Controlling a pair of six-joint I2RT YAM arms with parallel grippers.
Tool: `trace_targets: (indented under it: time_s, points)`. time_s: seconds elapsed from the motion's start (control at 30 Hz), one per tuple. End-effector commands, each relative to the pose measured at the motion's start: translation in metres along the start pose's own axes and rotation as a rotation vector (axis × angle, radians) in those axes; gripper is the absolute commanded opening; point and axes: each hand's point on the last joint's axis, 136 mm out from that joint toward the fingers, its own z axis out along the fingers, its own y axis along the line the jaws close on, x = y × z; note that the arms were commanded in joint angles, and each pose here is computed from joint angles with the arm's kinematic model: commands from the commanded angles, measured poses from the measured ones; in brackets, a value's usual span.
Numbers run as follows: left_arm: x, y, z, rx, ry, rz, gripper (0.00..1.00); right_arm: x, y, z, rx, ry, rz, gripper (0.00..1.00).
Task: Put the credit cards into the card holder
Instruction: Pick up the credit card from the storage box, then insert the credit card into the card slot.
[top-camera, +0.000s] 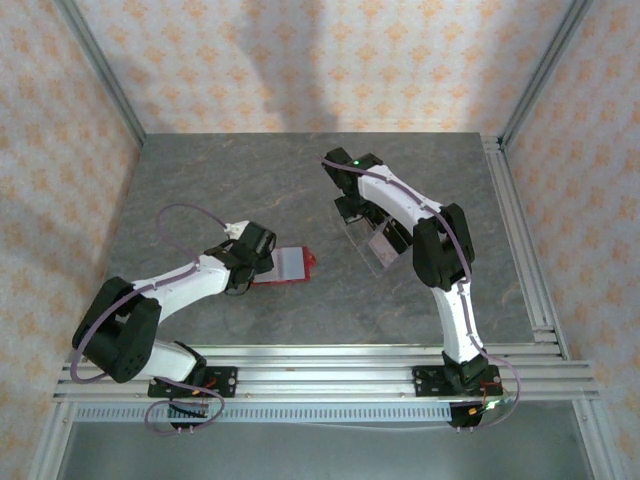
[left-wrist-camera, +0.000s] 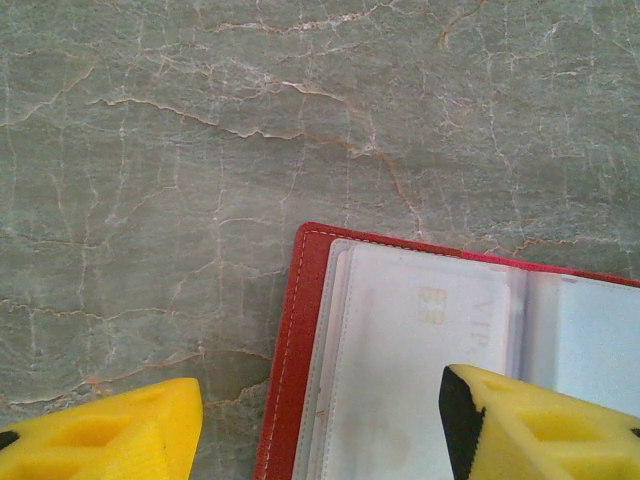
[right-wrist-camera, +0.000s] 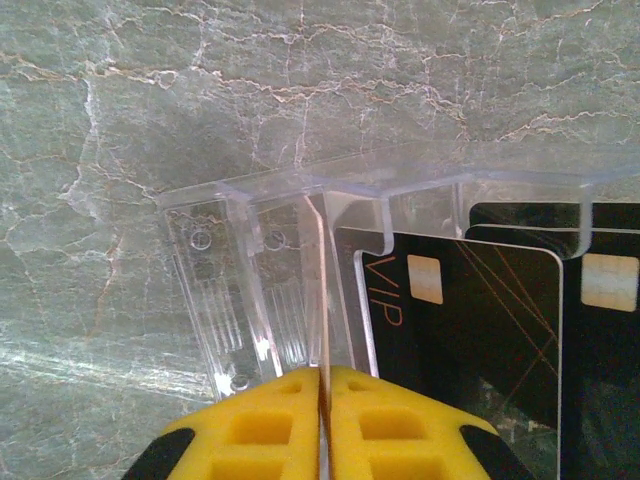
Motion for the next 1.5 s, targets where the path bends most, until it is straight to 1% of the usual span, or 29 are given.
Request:
trace_targets:
  time_s: [0.0, 0.1, 0.17, 0.3, 0.4, 0.57, 0.77, 0.83, 1.0, 1.13, 1.27, 1.47]
  points:
    - [-0.003, 0.002, 0.001, -0.003, -0.011, -0.009, 0.65, -0.001, -0.005, -0.012, -0.012, 0.004, -0.014, 0.08]
    - [-0.003, 0.001, 0.001, -0.002, -0.01, -0.005, 0.65, -0.001, -0.003, -0.011, -0.025, 0.016, -0.022, 0.05]
    - [-0.004, 0.001, 0.0, -0.002, -0.01, -0.005, 0.65, -0.001, -0.001, -0.012, -0.034, 0.018, -0.025, 0.0]
    - [-0.005, 0.002, -0.002, -0.01, -0.009, 0.002, 0.65, -0.004, 0.0, -0.024, -0.059, 0.006, -0.021, 0.0]
    - [-0.008, 0.004, -0.004, -0.027, -0.013, 0.014, 0.65, -0.009, 0.003, -0.044, -0.106, -0.029, -0.001, 0.0]
    - [-0.006, 0.009, -0.004, -0.048, -0.008, 0.037, 0.65, -0.015, 0.017, -0.08, -0.242, -0.101, 0.05, 0.0]
    - [-0.002, 0.007, 0.002, -0.045, 0.005, 0.069, 0.65, -0.016, 0.056, -0.112, -0.48, -0.188, 0.134, 0.0]
    - [0.0, 0.007, 0.004, -0.052, 0.012, 0.082, 0.65, -0.015, 0.074, -0.119, -0.583, -0.212, 0.172, 0.0]
    - [0.002, 0.008, 0.008, -0.058, 0.023, 0.098, 0.65, -0.008, 0.117, -0.121, -0.791, -0.253, 0.264, 0.0]
    - [0.008, 0.009, 0.013, -0.066, 0.04, 0.111, 0.65, -0.003, 0.146, -0.114, -0.915, -0.288, 0.324, 0.0]
    - [0.013, 0.012, 0.017, -0.083, 0.055, 0.118, 0.65, 0.002, 0.16, -0.102, -0.963, -0.311, 0.371, 0.0]
    - [0.018, 0.026, 0.017, -0.147, 0.066, 0.12, 0.65, 0.009, 0.178, -0.086, -1.021, -0.302, 0.425, 0.0]
